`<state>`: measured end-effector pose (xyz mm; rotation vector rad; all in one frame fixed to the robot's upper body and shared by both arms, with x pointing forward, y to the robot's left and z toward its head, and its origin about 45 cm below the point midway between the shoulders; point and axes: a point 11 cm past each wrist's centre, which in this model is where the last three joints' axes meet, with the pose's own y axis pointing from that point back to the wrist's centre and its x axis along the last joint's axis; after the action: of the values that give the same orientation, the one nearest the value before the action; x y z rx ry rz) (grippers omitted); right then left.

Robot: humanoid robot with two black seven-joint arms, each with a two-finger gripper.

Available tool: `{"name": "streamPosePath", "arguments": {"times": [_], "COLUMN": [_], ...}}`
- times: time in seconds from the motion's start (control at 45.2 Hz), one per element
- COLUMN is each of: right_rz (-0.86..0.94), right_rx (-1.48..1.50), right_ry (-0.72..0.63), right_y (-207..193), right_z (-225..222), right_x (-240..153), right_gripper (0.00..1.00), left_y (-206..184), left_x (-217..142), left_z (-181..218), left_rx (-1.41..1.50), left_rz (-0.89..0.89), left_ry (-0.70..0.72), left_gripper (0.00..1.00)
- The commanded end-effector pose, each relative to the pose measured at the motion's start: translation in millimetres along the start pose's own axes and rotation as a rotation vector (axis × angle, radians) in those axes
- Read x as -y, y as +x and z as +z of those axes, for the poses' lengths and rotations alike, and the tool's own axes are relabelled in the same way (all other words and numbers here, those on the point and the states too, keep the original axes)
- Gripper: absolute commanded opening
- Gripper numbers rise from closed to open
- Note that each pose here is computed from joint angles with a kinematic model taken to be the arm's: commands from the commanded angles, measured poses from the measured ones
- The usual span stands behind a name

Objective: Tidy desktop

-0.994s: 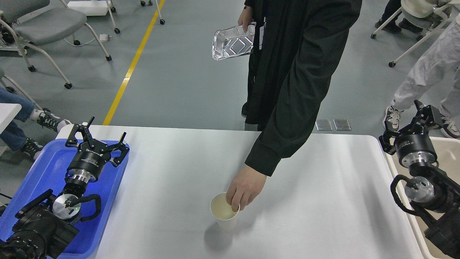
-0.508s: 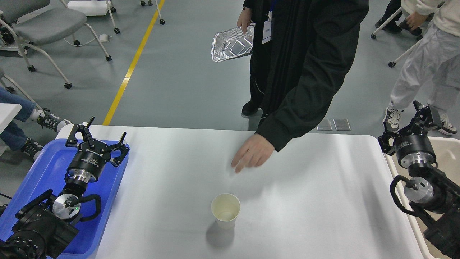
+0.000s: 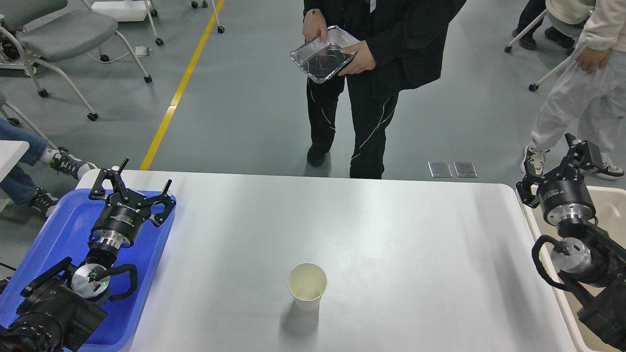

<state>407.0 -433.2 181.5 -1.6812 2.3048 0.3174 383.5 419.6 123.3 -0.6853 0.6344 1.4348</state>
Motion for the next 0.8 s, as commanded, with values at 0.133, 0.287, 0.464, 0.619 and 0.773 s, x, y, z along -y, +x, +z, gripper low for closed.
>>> {"name": "streamPosePath", "arguments": {"times": [0.133, 0.287, 0.464, 0.619, 0.773], "right_rz": [0.006, 0.011, 0.009, -0.003, -0.045], "right_rx": [-0.012, -0.013, -0.014, -0.015, -0.074], "right_ry": [-0.005, -0.007, -0.003, 0.005, 0.014], "right_y": [3.8, 5.2, 3.7, -0.9, -11.2], "right_z": [1.0, 2.1, -0.1, -4.1, -13.6], "right_x": [-1.1, -2.2, -0.6, 2.6, 9.5], "right_gripper": [1.0, 1.0, 1.0, 1.0, 1.0], "left_y": [0.0, 0.0, 0.0, 0.0, 0.0], "left_x": [0.0, 0.0, 0.0, 0.0, 0.0], "left_z": [0.0, 0.0, 0.0, 0.0, 0.0], "left_rx": [0.0, 0.0, 0.0, 0.0, 0.0], "left_rz": [0.0, 0.0, 0.0, 0.0, 0.0], "left_ry": [0.0, 0.0, 0.0, 0.0, 0.0], "left_gripper": [1.0, 1.0, 1.0, 1.0, 1.0]}}
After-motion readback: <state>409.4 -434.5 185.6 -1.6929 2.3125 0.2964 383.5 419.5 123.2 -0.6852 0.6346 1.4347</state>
